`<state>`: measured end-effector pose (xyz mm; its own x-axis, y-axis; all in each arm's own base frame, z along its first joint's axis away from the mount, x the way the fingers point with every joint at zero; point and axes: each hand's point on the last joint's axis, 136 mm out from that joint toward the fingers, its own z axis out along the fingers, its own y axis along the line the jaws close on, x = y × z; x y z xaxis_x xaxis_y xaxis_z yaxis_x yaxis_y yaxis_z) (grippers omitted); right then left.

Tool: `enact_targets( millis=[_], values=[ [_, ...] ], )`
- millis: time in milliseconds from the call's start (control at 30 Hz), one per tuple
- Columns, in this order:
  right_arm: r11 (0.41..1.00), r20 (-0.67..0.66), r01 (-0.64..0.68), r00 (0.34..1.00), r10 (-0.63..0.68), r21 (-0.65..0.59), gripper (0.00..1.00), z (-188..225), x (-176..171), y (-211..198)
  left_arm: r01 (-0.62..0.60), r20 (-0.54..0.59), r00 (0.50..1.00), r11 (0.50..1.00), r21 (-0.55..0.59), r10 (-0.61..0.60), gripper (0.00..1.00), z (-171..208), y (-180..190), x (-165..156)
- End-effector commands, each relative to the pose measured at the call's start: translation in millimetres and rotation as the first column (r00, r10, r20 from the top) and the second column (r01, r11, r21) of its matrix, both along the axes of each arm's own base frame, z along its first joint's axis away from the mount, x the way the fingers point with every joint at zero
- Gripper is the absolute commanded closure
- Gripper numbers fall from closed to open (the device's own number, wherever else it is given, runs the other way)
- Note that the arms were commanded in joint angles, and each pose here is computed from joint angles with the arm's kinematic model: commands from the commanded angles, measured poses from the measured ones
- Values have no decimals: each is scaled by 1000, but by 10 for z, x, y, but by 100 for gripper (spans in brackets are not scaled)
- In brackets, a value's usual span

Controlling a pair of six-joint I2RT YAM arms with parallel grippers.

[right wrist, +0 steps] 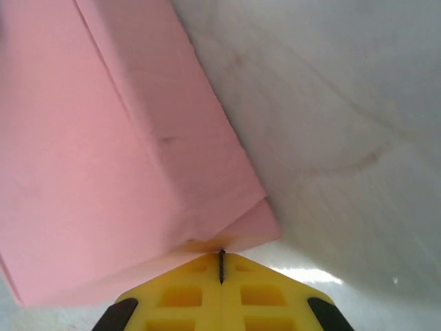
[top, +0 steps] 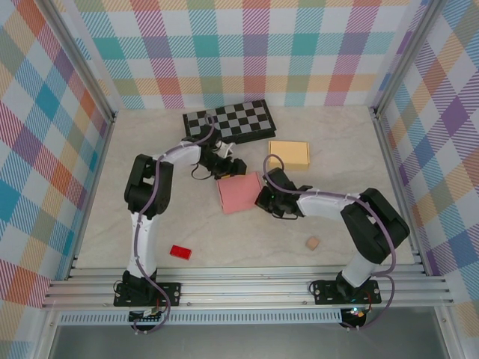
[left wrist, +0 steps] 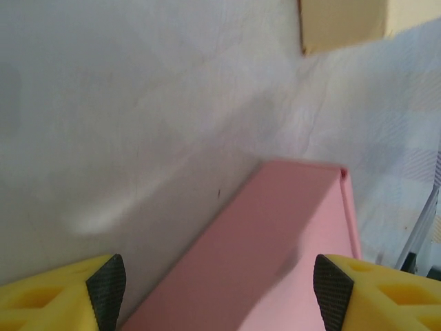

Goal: Fold the paper box

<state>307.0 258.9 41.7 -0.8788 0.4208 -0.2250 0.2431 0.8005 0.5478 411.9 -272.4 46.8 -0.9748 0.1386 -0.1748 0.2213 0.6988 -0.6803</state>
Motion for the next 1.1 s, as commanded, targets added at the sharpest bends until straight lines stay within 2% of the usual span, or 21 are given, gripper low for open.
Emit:
enact_targets(
  millis=[0,167,300,467,567,667,867,1067],
  values=[
    [999,93,-47,995,47,3,100,202,304,52,-106,25,994,994,-26,106,26,228,42,0],
    [986,127,-169,977,168,-6,100,293,597,186,-203,31,978,977,-71,206,25,296,49,-210],
    [975,125,-219,967,222,-37,100,368,662,194,-294,65,953,956,-15,295,25,349,260,-257],
    [950,83,-307,947,311,-57,100,549,639,-32,-363,123,927,930,66,353,25,525,628,-161],
    [932,28,-357,933,359,-57,100,576,570,-212,-327,123,940,942,72,317,25,525,615,-106],
    [944,-32,-327,945,326,-39,100,483,526,-367,-281,103,956,959,31,276,26,462,482,-24],
    [958,-36,-279,959,282,69,100,326,575,-367,-220,137,967,975,30,214,27,408,273,119],
    [956,-69,-272,957,280,110,100,164,588,-308,-160,124,981,983,87,148,27,255,106,63]
  ],
)
